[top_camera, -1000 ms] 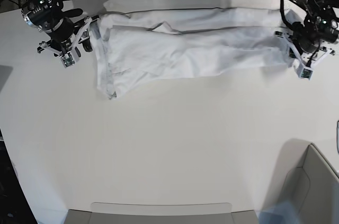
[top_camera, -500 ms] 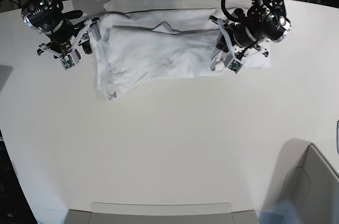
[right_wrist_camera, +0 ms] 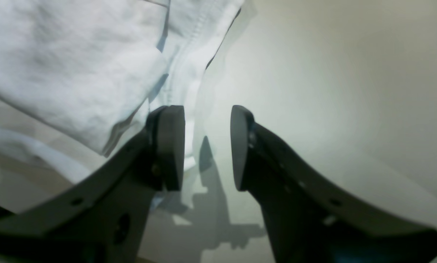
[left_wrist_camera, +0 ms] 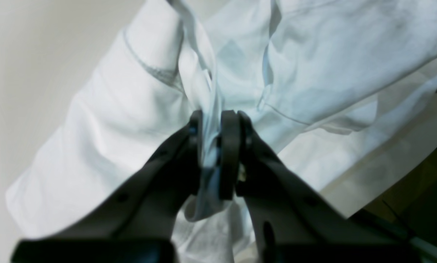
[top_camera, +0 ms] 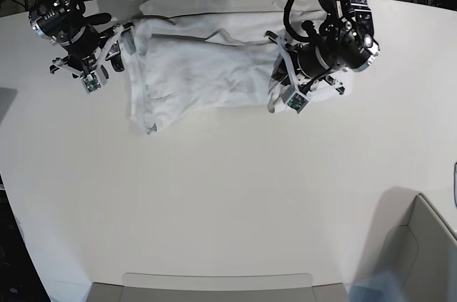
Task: Fold the T-shirt properly
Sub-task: 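Fold the held strip end over the shirt toward the right gripper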
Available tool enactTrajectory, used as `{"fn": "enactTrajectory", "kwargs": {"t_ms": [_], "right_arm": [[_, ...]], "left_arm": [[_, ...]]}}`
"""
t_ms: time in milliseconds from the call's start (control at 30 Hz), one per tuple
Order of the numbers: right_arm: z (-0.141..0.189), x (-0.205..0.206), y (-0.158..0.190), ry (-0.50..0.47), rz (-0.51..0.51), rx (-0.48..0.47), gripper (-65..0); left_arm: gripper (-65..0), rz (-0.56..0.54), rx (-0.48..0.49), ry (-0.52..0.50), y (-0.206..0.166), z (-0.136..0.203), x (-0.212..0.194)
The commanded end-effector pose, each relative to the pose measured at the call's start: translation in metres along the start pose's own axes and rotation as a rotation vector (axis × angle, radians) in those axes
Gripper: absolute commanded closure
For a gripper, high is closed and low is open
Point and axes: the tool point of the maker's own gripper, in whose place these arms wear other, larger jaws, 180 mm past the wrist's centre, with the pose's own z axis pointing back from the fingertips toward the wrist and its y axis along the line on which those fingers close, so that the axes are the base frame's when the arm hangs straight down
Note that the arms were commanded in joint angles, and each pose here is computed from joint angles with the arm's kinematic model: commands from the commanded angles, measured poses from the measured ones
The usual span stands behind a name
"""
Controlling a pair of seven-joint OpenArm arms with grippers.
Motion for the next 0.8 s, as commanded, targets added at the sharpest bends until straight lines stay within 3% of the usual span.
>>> {"fn": "enactTrajectory", "kwargs": {"t_ms": [0,200,333,600,667,767], "right_arm": [[0.003,0.008,-0.002,-0.031,0.018,-0.001,-21.5],[0.003,0.009,-0.002,-0.034,0.017,-0.002,-21.5],[0.003,0.009,-0.002,-0.034,0.017,-0.002,-21.5],[0.002,0.011,-0.001,-0.039,0.013,0.0,-21.5],[0.002,0.01,0.0,-0.036,0.013,0.001,-21.5],[0.002,0.01,0.0,-0.036,0.013,0.001,-21.5]], "left_arm": [[0.0,-0.004,-0.005,-0.028,0.0,0.001,0.007],[0.0,0.006,-0.016,-0.014,-0.001,-0.003,0.003],[-9.8,-0.005,-0.017,-0.055,-0.004,0.004,0.013],[-9.3,0.068,-0.362,-0.319,-0.063,0.024,0.063],[-9.3,0.075,-0.35,-0.304,-0.058,0.021,0.059],[-9.3,0.058,-0.275,-0.202,-0.036,0.01,0.035]]}}
